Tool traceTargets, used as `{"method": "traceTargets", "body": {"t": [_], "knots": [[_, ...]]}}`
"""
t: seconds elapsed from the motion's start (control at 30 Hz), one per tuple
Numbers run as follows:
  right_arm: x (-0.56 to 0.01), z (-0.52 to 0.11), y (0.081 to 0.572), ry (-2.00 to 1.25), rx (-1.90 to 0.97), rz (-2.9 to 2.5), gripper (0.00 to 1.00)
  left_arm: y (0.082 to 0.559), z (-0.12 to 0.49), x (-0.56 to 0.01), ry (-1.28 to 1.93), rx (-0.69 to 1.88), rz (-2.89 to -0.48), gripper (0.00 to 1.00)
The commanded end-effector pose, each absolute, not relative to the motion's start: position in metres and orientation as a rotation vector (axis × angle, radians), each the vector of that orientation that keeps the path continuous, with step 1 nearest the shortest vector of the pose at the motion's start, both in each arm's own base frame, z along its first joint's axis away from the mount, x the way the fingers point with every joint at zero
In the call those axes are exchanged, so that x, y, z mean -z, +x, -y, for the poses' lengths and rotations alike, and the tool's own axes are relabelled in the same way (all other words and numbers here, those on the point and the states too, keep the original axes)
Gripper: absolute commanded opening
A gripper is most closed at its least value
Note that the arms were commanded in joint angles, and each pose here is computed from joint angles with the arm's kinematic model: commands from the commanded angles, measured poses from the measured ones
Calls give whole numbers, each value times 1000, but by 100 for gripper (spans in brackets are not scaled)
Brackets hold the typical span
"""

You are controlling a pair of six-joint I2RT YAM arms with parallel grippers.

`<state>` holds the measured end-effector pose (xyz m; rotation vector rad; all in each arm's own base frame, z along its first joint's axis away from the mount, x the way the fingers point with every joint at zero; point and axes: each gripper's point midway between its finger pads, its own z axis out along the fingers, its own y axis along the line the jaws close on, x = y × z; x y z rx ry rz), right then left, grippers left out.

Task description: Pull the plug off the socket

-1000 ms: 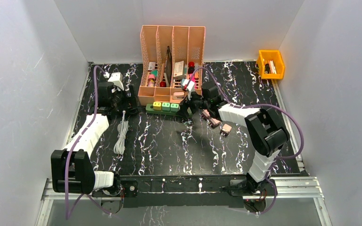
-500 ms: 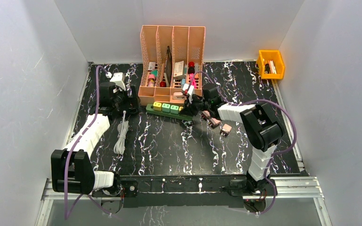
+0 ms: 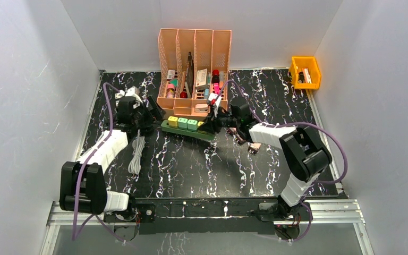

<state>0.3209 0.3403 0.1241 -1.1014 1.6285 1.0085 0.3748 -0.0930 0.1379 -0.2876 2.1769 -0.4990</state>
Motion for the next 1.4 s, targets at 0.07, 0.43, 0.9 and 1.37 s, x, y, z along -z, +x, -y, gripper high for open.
{"method": "traceTargets", "body": {"t": [0.07, 0.43, 0.9, 1.37], "knots": [[-232, -366, 292, -1102, -1090, -1235, 0, 373, 118, -118, -812, 829, -2135, 98], [-250, -360, 287, -1052, -1065, -1171, 0, 353, 144, -97, -1387, 1272, -1954, 98], [-289, -317, 325, -731, -754, -1063, 0, 329, 144, -94, -1538, 1208, -2135, 98], [-303, -326, 335, -703, -744, -1026, 0, 335, 139, -109, -1496, 1190, -2138, 99]]}}
